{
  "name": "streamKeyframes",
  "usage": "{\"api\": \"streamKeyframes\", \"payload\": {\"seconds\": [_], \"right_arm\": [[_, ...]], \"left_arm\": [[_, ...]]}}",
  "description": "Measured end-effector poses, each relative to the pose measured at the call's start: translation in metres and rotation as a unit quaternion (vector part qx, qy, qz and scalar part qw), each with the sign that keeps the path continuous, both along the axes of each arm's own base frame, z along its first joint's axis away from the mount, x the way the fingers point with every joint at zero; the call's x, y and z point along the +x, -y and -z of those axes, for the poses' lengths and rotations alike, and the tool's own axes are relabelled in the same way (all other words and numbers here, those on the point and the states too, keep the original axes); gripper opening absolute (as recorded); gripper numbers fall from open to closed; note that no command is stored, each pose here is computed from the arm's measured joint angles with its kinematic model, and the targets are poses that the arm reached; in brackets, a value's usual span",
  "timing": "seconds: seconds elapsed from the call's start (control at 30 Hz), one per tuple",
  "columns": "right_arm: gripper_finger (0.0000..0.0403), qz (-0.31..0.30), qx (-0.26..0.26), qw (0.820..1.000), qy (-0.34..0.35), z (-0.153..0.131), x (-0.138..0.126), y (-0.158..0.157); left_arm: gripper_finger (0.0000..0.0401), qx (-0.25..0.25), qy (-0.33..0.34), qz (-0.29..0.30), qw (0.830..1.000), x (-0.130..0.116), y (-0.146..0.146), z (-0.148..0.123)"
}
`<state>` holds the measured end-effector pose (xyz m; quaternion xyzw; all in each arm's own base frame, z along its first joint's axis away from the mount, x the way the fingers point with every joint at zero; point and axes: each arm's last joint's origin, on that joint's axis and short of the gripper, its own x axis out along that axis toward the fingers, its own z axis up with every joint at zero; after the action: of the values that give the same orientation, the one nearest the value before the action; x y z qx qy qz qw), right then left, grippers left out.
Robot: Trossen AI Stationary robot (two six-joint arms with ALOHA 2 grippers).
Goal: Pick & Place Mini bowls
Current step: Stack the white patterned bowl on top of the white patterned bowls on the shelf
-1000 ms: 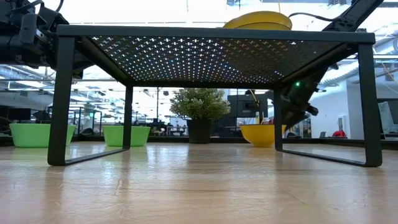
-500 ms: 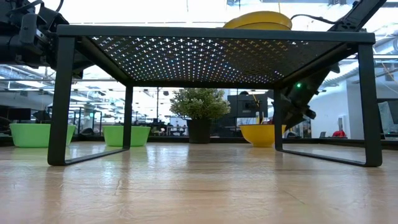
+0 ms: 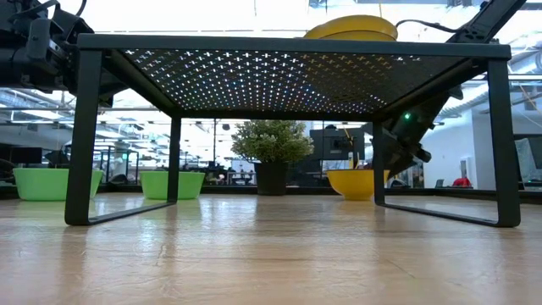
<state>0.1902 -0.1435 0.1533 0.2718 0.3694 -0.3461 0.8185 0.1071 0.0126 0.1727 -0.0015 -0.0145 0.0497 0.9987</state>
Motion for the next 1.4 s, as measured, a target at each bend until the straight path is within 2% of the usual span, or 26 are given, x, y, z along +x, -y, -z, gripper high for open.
{"api": "streamKeyframes", "payload": {"seconds": [0.27,1.13,1.4], "right_arm": [[0.0161,0.002,-0.008,1.0,0.012,-0.0017,0.0017,0.0013],[0.016,-0.003,0.001,1.0,-0.01,0.001,-0.0011,-0.0007],[0.016,0.012,-0.018,1.0,-0.017,0.0003,-0.0015,0.0011]], "left_arm": [[0.0099,0.0,0.0,0.0,1.0,0.0,0.0,0.0001],[0.0099,0.0,0.0,0.0,1.0,0.0,0.0,0.0001],[0.0099,0.0,0.0,0.0,1.0,0.0,0.0,0.0001]]}}
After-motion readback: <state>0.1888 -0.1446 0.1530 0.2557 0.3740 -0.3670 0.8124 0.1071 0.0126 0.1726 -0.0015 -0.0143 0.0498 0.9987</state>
